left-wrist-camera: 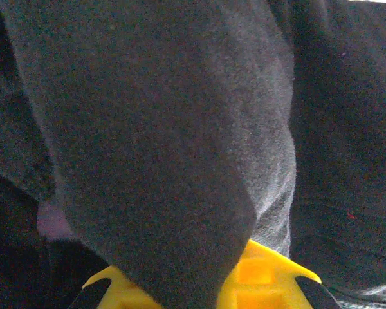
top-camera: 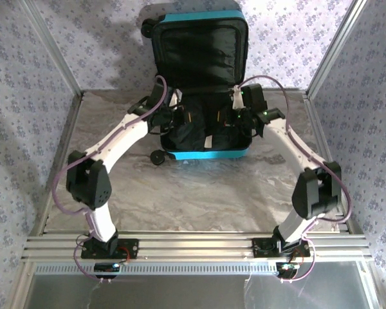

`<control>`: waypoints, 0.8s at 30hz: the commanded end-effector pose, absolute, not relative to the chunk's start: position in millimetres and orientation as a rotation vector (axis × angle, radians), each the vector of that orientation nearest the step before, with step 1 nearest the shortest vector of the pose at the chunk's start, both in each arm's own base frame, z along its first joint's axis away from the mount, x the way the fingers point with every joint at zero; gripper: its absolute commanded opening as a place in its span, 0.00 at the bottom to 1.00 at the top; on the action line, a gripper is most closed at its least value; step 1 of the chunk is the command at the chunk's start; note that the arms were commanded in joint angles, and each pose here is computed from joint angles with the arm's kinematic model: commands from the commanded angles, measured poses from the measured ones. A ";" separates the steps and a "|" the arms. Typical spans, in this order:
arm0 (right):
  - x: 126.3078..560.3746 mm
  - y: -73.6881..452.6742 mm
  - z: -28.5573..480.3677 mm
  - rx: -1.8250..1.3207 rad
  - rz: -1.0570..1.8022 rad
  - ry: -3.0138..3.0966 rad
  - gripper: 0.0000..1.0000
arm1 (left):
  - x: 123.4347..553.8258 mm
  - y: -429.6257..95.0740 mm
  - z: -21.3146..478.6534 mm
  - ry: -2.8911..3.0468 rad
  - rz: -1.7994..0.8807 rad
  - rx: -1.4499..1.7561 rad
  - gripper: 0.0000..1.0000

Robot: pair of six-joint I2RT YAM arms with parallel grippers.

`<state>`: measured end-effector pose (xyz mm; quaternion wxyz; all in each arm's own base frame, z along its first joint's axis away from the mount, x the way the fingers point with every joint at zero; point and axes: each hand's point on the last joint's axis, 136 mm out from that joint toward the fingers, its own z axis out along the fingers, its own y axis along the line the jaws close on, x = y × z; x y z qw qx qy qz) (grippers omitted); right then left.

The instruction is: Pack the luggage

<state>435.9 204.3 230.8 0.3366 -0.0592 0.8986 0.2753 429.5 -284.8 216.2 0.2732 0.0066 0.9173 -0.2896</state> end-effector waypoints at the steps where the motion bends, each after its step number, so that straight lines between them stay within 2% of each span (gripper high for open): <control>1: 450.6 201.2 223.6 -0.181 0.759 2.376 0.00 | 456.5 -287.0 225.3 2.418 -0.821 0.026 0.00; 8: 492.5 193.5 171.8 -0.138 0.760 2.446 0.00 | 502.3 -280.5 171.1 2.452 -0.804 -0.018 0.00; 9: 497.9 192.1 163.3 -0.139 0.743 2.460 0.00 | 508.3 -282.1 162.2 2.457 -0.818 -0.007 0.04; 11: 509.5 188.9 146.5 -0.147 0.709 2.492 0.03 | 522.4 -278.3 138.9 2.496 -0.788 -0.012 0.19; 12: 514.1 185.5 139.1 -0.138 0.698 2.510 0.09 | 527.8 -275.8 131.6 2.512 -0.779 -0.019 0.24; 14: 521.7 179.6 130.0 -0.122 0.711 2.534 0.16 | 537.2 -269.0 122.4 2.539 -0.781 -0.044 0.38; 15: 524.0 174.7 128.3 -0.107 0.708 2.540 0.27 | 538.8 -264.5 121.8 2.548 -0.778 -0.055 0.45; 17: 525.2 165.9 133.1 -0.095 0.699 2.527 0.59 | 538.4 -253.7 131.3 2.547 -0.739 -0.065 0.53; 18: 524.7 161.7 137.2 -0.092 0.691 2.517 0.68 | 537.4 -248.8 137.1 2.544 -0.712 -0.067 0.55; 20: 521.8 155.4 150.3 -0.099 0.680 2.487 0.75 | 534.7 -241.7 155.1 2.524 -0.681 -0.060 0.58; 24: 514.4 149.5 177.1 -0.118 0.675 2.437 0.76 | 529.3 -238.2 184.0 2.504 -0.665 -0.046 0.60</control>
